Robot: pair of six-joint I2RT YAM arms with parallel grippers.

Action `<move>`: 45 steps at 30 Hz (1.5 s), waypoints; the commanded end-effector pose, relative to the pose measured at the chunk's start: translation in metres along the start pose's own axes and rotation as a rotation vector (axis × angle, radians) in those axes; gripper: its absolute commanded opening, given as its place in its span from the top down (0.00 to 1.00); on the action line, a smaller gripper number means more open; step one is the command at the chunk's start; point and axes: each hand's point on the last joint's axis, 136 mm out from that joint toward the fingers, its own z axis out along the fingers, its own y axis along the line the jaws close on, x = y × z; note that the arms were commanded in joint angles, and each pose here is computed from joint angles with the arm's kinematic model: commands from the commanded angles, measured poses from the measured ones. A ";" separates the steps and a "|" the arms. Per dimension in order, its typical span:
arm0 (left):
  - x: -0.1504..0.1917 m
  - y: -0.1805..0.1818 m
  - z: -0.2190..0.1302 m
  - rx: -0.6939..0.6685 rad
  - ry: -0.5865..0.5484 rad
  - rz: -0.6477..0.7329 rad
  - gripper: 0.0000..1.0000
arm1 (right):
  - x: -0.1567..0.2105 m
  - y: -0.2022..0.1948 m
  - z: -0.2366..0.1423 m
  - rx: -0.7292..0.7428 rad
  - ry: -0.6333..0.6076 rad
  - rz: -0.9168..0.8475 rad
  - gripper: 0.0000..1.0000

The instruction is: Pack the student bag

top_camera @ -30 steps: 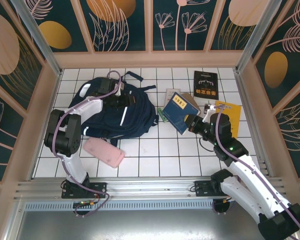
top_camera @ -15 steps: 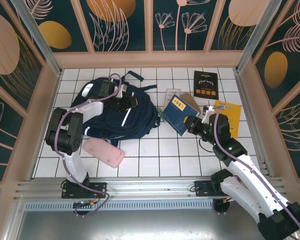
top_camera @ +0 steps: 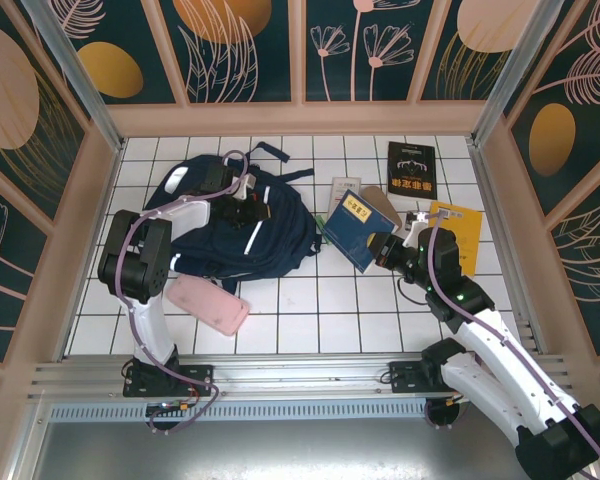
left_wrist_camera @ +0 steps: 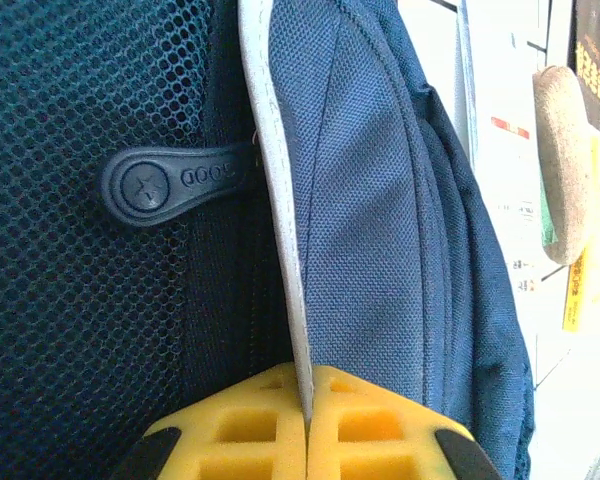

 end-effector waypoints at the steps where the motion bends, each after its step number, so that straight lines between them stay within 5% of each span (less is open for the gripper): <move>1: -0.009 -0.036 -0.022 0.067 0.001 0.058 1.00 | -0.015 0.016 -0.005 -0.060 -0.051 -0.001 1.00; 9: -0.039 -0.133 -0.117 0.169 -0.134 0.188 1.00 | -0.006 0.039 0.010 -0.198 0.036 0.039 1.00; 20: -0.052 -0.189 -0.197 0.208 -0.265 0.293 1.00 | -0.003 0.054 0.042 -0.245 0.155 0.099 1.00; 25: -0.056 -0.199 -0.215 0.249 -0.282 0.322 1.00 | 0.003 0.044 0.047 -0.203 0.175 0.113 1.00; 36: -0.047 -0.208 -0.215 0.331 -0.241 0.359 1.00 | -0.019 0.110 0.047 -0.466 0.244 0.293 1.00; 45: -0.044 -0.214 -0.221 0.356 -0.250 0.369 1.00 | -0.003 0.137 0.121 -0.414 0.372 0.407 1.00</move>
